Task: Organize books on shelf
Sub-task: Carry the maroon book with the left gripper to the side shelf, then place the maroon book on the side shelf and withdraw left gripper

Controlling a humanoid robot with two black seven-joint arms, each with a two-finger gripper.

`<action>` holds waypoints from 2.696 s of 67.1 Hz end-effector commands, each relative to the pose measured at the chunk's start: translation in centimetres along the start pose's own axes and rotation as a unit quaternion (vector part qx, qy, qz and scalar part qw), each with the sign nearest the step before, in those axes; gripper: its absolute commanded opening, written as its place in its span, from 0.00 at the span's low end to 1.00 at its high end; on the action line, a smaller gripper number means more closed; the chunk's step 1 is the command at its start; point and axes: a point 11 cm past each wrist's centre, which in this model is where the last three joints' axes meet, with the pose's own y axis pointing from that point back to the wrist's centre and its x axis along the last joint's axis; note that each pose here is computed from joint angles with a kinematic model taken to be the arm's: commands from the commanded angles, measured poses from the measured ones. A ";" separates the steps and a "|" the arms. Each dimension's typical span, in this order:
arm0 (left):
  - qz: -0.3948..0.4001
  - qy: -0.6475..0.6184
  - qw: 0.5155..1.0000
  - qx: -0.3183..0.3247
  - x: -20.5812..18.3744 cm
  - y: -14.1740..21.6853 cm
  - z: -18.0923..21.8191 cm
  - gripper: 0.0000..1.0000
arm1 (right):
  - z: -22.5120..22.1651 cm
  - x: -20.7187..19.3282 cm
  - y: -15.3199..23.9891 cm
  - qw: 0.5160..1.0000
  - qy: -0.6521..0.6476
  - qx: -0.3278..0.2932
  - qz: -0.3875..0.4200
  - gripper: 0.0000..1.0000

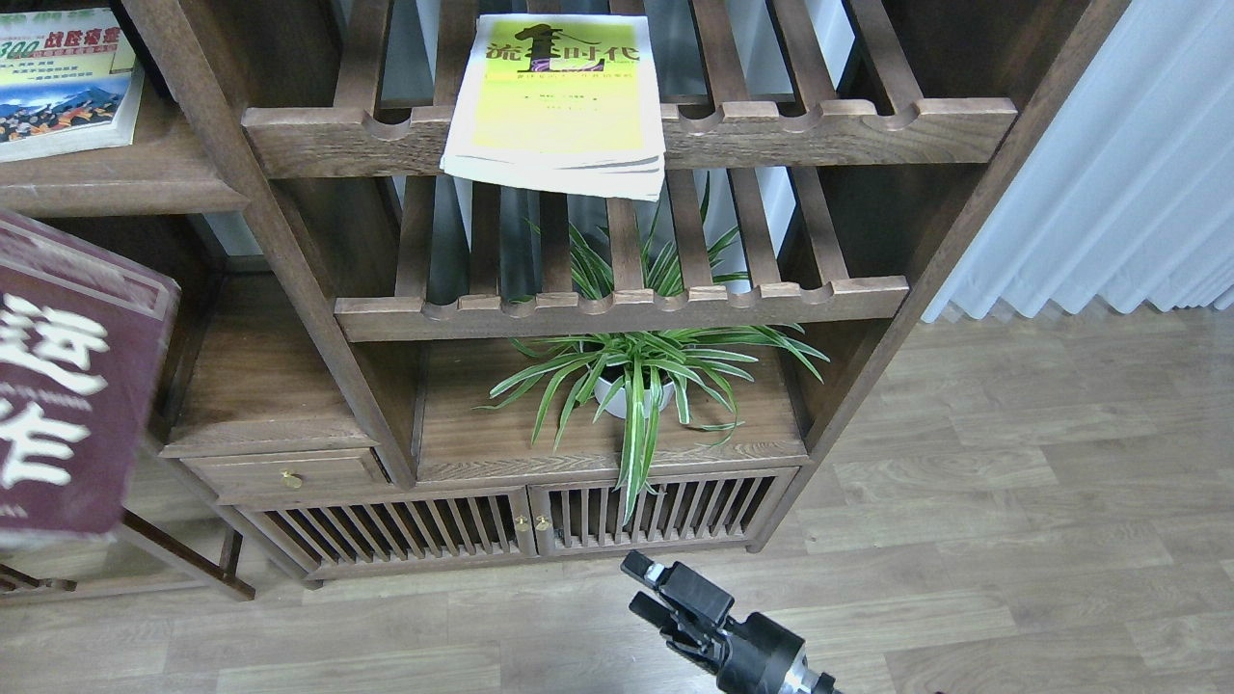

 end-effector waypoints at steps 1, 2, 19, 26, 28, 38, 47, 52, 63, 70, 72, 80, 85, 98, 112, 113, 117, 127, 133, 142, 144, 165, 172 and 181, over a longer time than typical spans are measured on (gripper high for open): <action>-0.008 -0.026 0.999 -0.039 -1.3 0.7 3.5 0.01 | -0.1 0.1 -0.1 1.000 0.003 -0.002 0.002 1.00; -0.009 -0.027 0.999 -0.042 -1.4 0.8 3.8 0.01 | -0.1 0.0 -0.1 1.000 0.004 -0.002 0.002 1.00; -0.019 -0.067 0.991 -0.115 -3.4 2.3 10.0 0.00 | -0.2 0.1 -0.2 1.000 0.006 -0.004 0.003 1.00; -0.023 -0.072 0.989 -0.124 -3.8 2.4 11.4 0.00 | -0.1 0.1 -0.1 1.000 0.005 -0.004 0.005 1.00; -0.026 -0.075 0.989 -0.124 -4.1 2.3 11.8 0.00 | -0.1 0.1 -0.1 1.000 0.005 -0.004 0.005 1.00; -0.023 -0.077 0.986 -0.143 -4.0 2.4 13.4 0.00 | -0.2 0.1 -0.1 1.000 0.005 -0.003 0.004 1.00; -0.020 -0.066 0.985 -0.159 -3.4 2.1 14.3 0.00 | -0.2 0.2 -0.1 1.000 0.005 -0.002 0.005 1.00; -0.026 -0.052 0.987 -0.152 -3.0 0.8 14.1 0.00 | -0.1 0.2 0.0 1.000 0.004 -0.002 0.005 1.00; -0.051 -0.027 0.987 -0.147 -3.3 -2.1 13.6 0.00 | 0.0 0.3 0.1 1.000 0.002 -0.003 0.007 1.00; -0.062 -0.015 0.986 -0.154 -3.5 -3.3 13.7 0.00 | 0.1 0.4 0.1 1.000 0.002 -0.002 0.007 1.00; -0.067 -0.011 0.985 -0.156 -3.7 -3.7 13.7 0.00 | 0.1 0.4 0.1 1.000 0.002 -0.002 0.007 1.00; -0.078 -0.007 0.983 -0.167 -4.4 -5.2 14.4 0.00 | 0.1 0.4 0.2 1.000 0.001 -0.002 0.008 1.00; -0.079 -0.004 0.982 -0.173 -4.6 -5.6 14.8 0.00 | 0.1 0.4 0.2 1.000 0.001 -0.002 0.007 1.00; -0.074 0.018 0.980 -0.183 -4.0 -7.0 15.1 0.00 | 0.1 0.4 0.2 1.000 0.001 -0.002 0.008 1.00; -0.092 0.029 0.978 -0.186 -5.5 -9.3 15.7 0.01 | 0.1 0.4 0.2 1.000 0.001 -0.002 0.008 1.00; -0.093 0.030 0.977 -0.187 -5.6 -9.4 15.7 0.00 | 0.1 0.4 0.2 1.000 0.001 -0.002 0.008 1.00; -0.096 0.035 0.976 -0.191 -5.9 -9.8 16.0 0.00 | 0.2 0.5 0.3 1.000 0.000 -0.002 0.009 1.00; -0.107 0.051 0.971 -0.206 -7.1 -11.1 17.1 0.01 | 0.3 0.6 0.4 1.000 -0.002 -0.002 0.011 1.00; -0.112 0.055 0.970 -0.211 -7.7 -11.6 17.6 0.01 | 0.3 0.6 0.4 1.000 -0.002 -0.002 0.011 1.00; -0.113 0.060 0.968 -0.217 -8.0 -11.8 18.1 0.01 | 0.3 0.6 0.4 1.000 -0.002 -0.002 0.011 1.00; -0.112 0.061 0.968 -0.217 -7.9 -11.9 18.1 0.01 | 0.3 0.6 0.4 1.000 -0.002 -0.002 0.011 1.00; -0.109 0.063 0.968 -0.216 -7.7 -11.9 17.9 0.37 | 0.3 0.6 0.4 1.000 -0.002 -0.002 0.011 1.00; -0.100 0.050 0.971 -0.209 -7.6 -12.0 17.8 0.66 | 0.3 0.7 0.4 1.000 -0.002 -0.002 0.011 1.00; -0.089 0.037 0.974 -0.203 -7.4 -11.9 17.7 0.90 | 0.4 0.7 0.4 1.000 -0.002 -0.002 0.011 1.00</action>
